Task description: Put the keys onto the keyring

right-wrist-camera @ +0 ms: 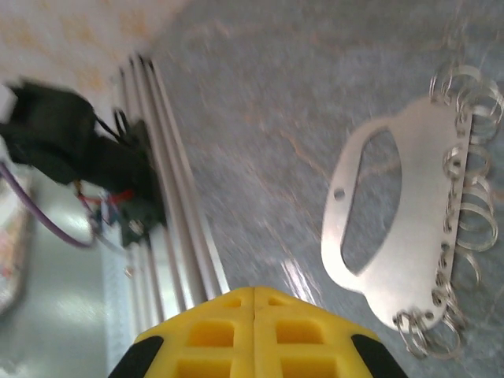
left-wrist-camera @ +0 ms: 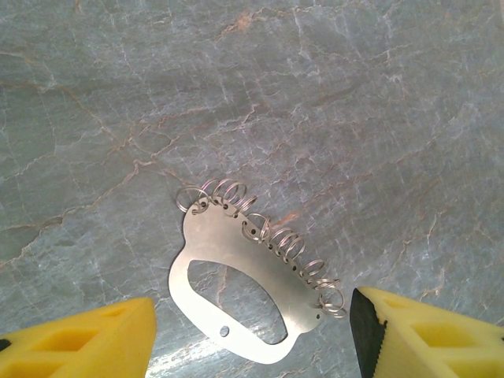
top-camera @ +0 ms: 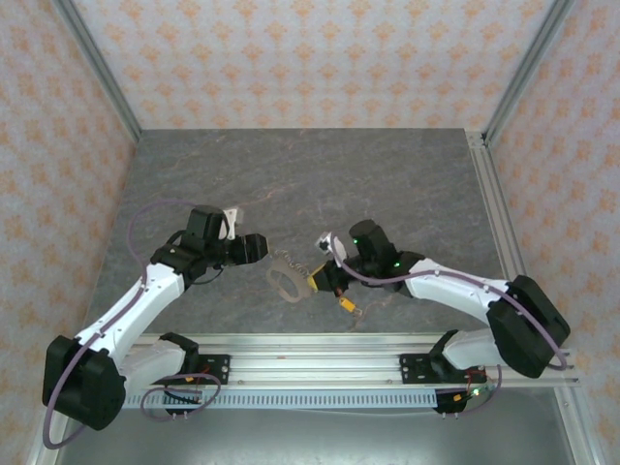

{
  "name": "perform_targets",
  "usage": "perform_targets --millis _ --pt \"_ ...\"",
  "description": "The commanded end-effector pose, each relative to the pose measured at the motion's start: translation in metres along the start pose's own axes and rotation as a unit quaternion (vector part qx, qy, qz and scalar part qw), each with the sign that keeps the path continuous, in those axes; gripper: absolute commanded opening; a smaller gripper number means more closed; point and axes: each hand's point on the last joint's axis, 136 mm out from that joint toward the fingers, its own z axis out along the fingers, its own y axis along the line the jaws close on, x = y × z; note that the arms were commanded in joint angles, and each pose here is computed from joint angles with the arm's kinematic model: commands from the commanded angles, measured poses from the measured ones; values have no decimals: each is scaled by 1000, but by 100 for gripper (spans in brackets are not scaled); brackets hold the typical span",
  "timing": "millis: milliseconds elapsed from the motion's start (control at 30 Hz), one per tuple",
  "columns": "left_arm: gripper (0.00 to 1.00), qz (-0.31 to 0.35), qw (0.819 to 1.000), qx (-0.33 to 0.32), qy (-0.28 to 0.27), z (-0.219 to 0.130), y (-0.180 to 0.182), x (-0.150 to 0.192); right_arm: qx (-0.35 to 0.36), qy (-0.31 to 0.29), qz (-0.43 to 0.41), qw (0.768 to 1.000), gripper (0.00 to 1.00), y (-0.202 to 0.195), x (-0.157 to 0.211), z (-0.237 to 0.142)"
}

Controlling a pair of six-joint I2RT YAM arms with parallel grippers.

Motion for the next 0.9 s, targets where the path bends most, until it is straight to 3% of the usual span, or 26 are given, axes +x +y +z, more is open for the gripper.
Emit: perform_targets --millis 0,300,467,600,700,767,867 --pt "68 9 1000 9 -24 -10 -6 -11 -78 -84 33 993 0 32 -60 -23" --pt "68 13 999 13 -31 -16 -11 -15 -167 -167 93 967 0 50 -108 -58" --pt "68 14 999 11 -32 -17 -10 -15 -265 -181 83 943 0 86 -125 -79" --pt "68 18 999 11 -34 -18 -10 -16 -283 -187 84 937 0 85 -125 -81" --pt "68 19 999 9 -34 -20 -10 -15 -242 -172 84 951 0 63 -106 -65" --pt "68 20 999 8 -34 -20 -10 -14 -164 -147 85 972 0 34 -77 -49" --pt "69 21 999 7 -36 -21 -9 -14 -13 -101 44 994 11 -4 -34 -41"
